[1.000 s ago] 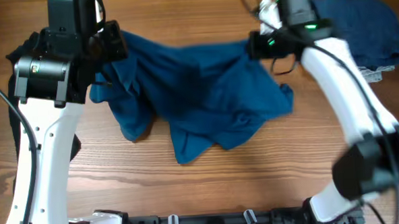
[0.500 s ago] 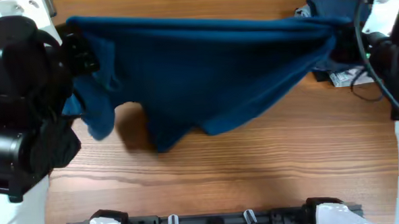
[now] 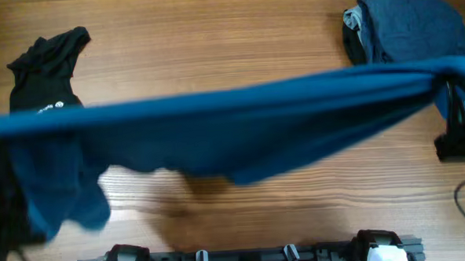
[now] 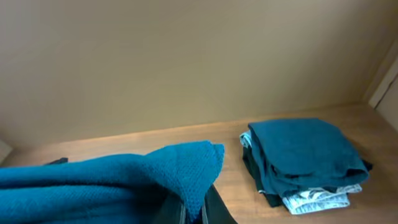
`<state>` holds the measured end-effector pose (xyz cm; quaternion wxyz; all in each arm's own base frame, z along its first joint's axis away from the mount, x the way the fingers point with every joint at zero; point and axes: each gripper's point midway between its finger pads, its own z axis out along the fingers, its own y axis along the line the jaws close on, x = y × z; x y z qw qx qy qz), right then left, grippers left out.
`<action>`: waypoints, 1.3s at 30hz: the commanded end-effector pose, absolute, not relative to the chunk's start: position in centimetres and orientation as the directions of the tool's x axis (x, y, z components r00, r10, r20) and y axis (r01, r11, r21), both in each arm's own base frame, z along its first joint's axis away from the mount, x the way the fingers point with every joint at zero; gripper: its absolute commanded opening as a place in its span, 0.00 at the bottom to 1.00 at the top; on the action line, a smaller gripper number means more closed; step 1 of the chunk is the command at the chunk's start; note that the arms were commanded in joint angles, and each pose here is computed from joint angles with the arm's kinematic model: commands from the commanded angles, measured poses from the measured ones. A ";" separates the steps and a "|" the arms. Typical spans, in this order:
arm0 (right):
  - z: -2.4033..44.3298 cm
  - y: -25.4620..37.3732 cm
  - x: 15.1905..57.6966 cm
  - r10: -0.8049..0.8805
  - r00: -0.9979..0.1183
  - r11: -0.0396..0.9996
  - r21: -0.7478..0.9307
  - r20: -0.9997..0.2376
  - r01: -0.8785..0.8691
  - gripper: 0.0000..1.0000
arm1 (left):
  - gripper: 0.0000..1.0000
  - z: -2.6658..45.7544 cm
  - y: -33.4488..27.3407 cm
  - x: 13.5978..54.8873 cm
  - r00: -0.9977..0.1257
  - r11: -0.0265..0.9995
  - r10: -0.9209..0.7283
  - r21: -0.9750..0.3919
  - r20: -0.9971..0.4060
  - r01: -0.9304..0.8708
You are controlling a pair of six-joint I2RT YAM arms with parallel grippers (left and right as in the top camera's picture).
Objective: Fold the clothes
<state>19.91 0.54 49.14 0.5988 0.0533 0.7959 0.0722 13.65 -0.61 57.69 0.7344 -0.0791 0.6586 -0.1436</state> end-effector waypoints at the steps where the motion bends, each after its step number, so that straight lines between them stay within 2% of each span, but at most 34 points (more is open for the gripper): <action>1: 50.3 -1.6 18.3 0.185 -0.216 0.979 0.162 -0.959 0.122 0.04 | 0.04 60.3 0.9 8.8 0.232 0.934 -0.356 -0.336 -0.905 0.122; 3: 50.0 -1.7 19.0 0.194 -0.231 0.978 0.168 -0.953 0.126 0.04 | 0.04 59.8 0.8 9.7 0.202 0.936 -0.350 -0.334 -0.915 0.107; 5: 49.1 -1.9 20.7 0.210 -0.276 0.974 0.178 -0.938 0.137 0.04 | 0.04 58.6 0.2 12.8 0.123 0.942 -0.335 -0.327 -0.934 0.079; 10: 43.5 -2.3 28.2 0.243 -0.500 0.969 0.185 -0.831 0.164 0.05 | 0.04 53.0 -1.3 25.4 -0.155 0.962 -0.273 -0.266 -0.949 -0.062; 13: 36.7 -2.4 35.1 0.261 -0.677 0.965 0.193 -0.689 0.176 0.04 | 0.04 46.5 -2.2 34.6 -0.360 0.970 -0.234 -0.191 -0.903 -0.151; 15: 30.4 -2.8 40.4 0.272 -0.771 0.962 0.194 -0.576 0.194 0.04 | 0.04 38.7 -2.0 41.5 -0.533 0.968 -0.222 -0.121 -0.816 -0.218; 18: 24.0 -2.7 45.0 0.276 -0.830 0.958 0.212 -0.486 0.195 0.04 | 0.04 30.1 -1.4 47.9 -0.652 0.963 -0.224 -0.062 -0.724 -0.261; 19: 21.1 -2.6 47.0 0.275 -0.846 0.956 0.222 -0.458 0.191 0.04 | 0.04 27.1 -1.3 50.1 -0.673 0.961 -0.227 -0.051 -0.704 -0.271; 24: 12.7 -1.0 52.9 0.235 -0.867 0.958 0.257 -0.440 0.129 0.04 | 0.04 19.8 -1.2 56.0 -0.679 0.958 -0.234 -0.046 -0.695 -0.283; 31: 6.1 2.2 60.7 0.166 -0.779 0.970 0.241 -0.604 0.020 0.04 | 0.05 14.3 -1.7 61.5 -0.617 0.957 -0.240 -0.077 -0.750 -0.278; 32: 6.2 2.1 61.9 0.161 -0.746 0.975 0.219 -0.646 0.021 0.20 | 0.27 14.6 -1.8 62.5 -0.578 0.957 -0.243 -0.096 -0.779 -0.274; 33: 6.7 2.1 62.4 0.159 -0.725 0.977 0.212 -0.670 0.018 0.79 | 0.58 14.8 -1.9 63.0 -0.561 0.957 -0.245 -0.104 -0.791 -0.272; 34: 7.7 2.0 62.9 0.159 -0.701 0.977 0.211 -0.695 0.012 0.99 | 1.00 15.5 -1.9 63.4 -0.536 0.957 -0.247 -0.115 -0.808 -0.268; 36: 9.1 1.8 63.0 0.161 -0.685 0.977 0.212 -0.711 0.010 0.99 | 1.00 16.1 -1.9 63.6 -0.520 0.957 -0.248 -0.121 -0.818 -0.265; 39: 13.9 1.9 60.4 0.164 -0.705 0.975 0.221 -0.690 0.010 0.99 | 1.00 17.7 -1.9 61.1 -0.578 0.958 -0.243 -0.100 -0.779 -0.268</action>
